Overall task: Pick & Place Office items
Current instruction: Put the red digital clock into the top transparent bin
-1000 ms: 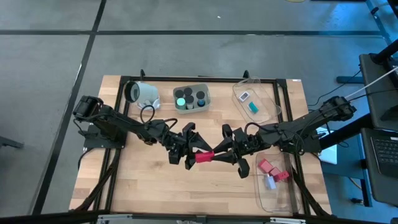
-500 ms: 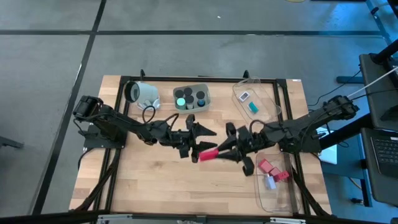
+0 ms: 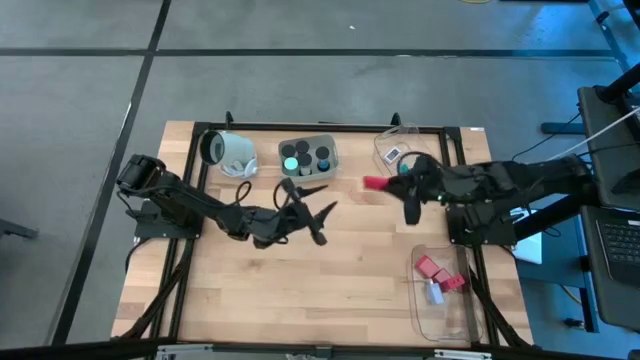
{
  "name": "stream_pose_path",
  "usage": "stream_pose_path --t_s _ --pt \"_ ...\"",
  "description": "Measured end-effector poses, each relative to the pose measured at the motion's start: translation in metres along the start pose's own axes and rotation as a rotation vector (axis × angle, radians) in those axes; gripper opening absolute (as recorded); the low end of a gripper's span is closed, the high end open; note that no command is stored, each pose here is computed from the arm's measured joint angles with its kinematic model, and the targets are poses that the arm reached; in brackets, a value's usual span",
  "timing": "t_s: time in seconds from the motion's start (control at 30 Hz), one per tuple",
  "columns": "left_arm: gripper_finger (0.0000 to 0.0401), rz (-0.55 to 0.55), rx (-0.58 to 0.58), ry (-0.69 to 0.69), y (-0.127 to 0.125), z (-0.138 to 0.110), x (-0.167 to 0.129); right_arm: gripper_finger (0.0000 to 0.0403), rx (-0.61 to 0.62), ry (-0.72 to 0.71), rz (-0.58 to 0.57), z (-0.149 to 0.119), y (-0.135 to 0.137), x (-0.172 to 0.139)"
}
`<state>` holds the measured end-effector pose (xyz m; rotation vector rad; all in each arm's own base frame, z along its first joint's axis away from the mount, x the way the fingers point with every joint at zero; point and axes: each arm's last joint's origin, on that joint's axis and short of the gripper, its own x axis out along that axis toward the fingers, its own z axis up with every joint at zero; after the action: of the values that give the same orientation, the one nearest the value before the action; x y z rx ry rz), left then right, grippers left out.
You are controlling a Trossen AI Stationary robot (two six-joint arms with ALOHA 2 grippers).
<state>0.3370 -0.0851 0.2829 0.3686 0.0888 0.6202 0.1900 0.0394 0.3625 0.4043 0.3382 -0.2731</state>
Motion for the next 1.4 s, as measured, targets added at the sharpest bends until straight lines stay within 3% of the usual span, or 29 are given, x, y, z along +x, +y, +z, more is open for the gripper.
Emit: stream_pose_path --t_s 0.33,0.57,0.93,1.4 --pt "0.0212 0.015 -0.345 0.043 -0.006 -0.004 -0.007 0.0069 0.054 0.254 -0.546 -0.009 -0.077 0.002" --pt "0.0212 -0.116 -0.451 0.076 -0.012 -0.008 -0.008 0.0069 0.080 0.408 -0.809 -0.006 -0.125 0.020" --pt "0.0212 -0.378 -0.577 0.093 -0.020 -0.007 -0.012 0.0070 0.224 0.685 -0.881 -0.017 -0.185 0.066" --pt "0.0212 -0.418 -0.523 0.115 -0.030 -0.007 -0.025 0.0070 0.314 0.813 -0.784 -0.036 -0.205 0.108"
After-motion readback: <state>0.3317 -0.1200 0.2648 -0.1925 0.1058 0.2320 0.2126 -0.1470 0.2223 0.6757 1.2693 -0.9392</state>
